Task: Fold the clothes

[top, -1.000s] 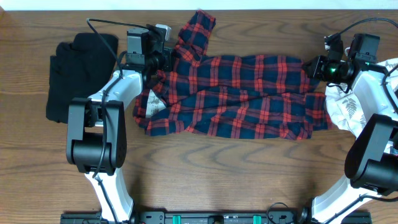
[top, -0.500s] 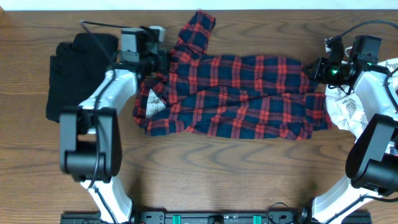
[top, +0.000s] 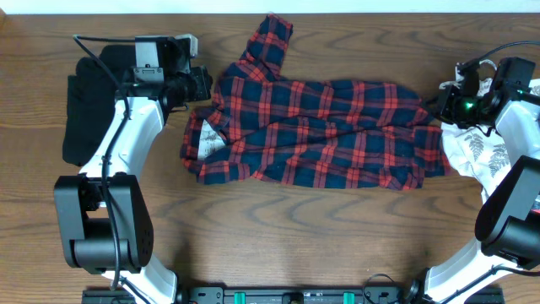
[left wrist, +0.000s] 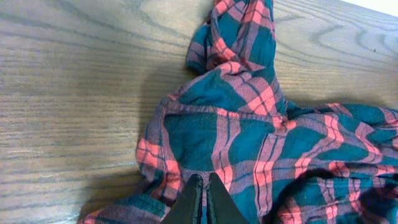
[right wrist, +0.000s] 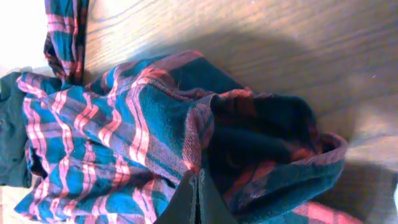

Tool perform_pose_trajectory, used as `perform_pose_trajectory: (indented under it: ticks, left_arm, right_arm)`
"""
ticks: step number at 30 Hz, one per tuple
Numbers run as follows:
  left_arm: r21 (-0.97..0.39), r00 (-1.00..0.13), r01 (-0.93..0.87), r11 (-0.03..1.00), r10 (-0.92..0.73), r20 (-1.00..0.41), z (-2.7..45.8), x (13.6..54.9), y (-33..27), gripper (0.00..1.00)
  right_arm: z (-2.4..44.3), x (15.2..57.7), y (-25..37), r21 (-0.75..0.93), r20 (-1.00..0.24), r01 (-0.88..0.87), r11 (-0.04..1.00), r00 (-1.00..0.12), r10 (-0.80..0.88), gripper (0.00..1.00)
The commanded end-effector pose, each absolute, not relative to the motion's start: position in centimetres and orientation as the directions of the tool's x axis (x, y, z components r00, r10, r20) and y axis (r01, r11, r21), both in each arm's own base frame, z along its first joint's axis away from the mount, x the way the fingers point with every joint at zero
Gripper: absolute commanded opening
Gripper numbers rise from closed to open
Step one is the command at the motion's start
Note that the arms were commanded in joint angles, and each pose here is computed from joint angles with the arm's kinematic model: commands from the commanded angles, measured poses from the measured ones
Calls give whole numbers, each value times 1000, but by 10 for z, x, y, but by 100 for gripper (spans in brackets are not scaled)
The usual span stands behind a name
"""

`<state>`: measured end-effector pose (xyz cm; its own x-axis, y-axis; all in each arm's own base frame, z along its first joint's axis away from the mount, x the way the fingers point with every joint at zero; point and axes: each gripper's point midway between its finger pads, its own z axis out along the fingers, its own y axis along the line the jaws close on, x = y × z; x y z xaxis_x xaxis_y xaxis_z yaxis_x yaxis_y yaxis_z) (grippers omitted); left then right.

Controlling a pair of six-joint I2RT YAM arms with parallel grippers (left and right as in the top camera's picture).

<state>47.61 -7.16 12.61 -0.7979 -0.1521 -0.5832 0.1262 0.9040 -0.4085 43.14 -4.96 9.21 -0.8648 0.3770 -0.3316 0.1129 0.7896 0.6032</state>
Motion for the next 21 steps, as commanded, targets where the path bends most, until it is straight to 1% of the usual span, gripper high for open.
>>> perform_pose_trajectory:
  ticks: [1,6,7,8,9,11,12,13,16,19,21]
  left_arm:
    - [-411,-771,138,901,-163,-616,143,481,-72,6]
    - [-398,-722,190,898,-146,-676,155,493,-82,6]
    - [-388,-703,214,896,-134,-698,159,497,-87,13]
    - [-383,-687,230,894,-129,-715,162,501,-91,24]
    - [-380,-673,243,892,-127,-728,164,505,-94,27]
    - [-377,-652,258,889,-128,-748,163,512,-98,29]
    - [-389,-652,249,887,-144,-745,161,516,-98,33]
    - [-410,-656,235,881,-168,-736,156,519,-99,36]
    - [-494,-676,249,833,-216,-705,141,527,-105,36]
    - [-601,-711,214,770,-299,-636,125,537,-103,39]
    - [-646,-736,214,733,-314,-599,117,544,-105,38]
  right_arm:
    - [100,430,-50,610,-349,92,787,-860,372,1]
    - [100,430,-49,610,-349,91,787,-860,371,1]
    - [100,430,-49,610,-349,91,787,-860,371,1]
    - [100,430,-49,610,-349,91,787,-860,371,1]
    - [100,430,-49,610,-349,91,787,-860,371,1]
    - [100,430,-49,610,-349,92,787,-860,371,1]
    - [100,430,-49,611,-349,92,787,-860,371,1]
    - [100,430,-49,610,-349,91,787,-860,371,1]
    - [100,430,-49,610,-349,92,787,-860,371,1]
    - [100,430,-49,610,-349,92,787,-860,371,1]
    - [100,430,-49,610,-349,92,787,-860,371,1]
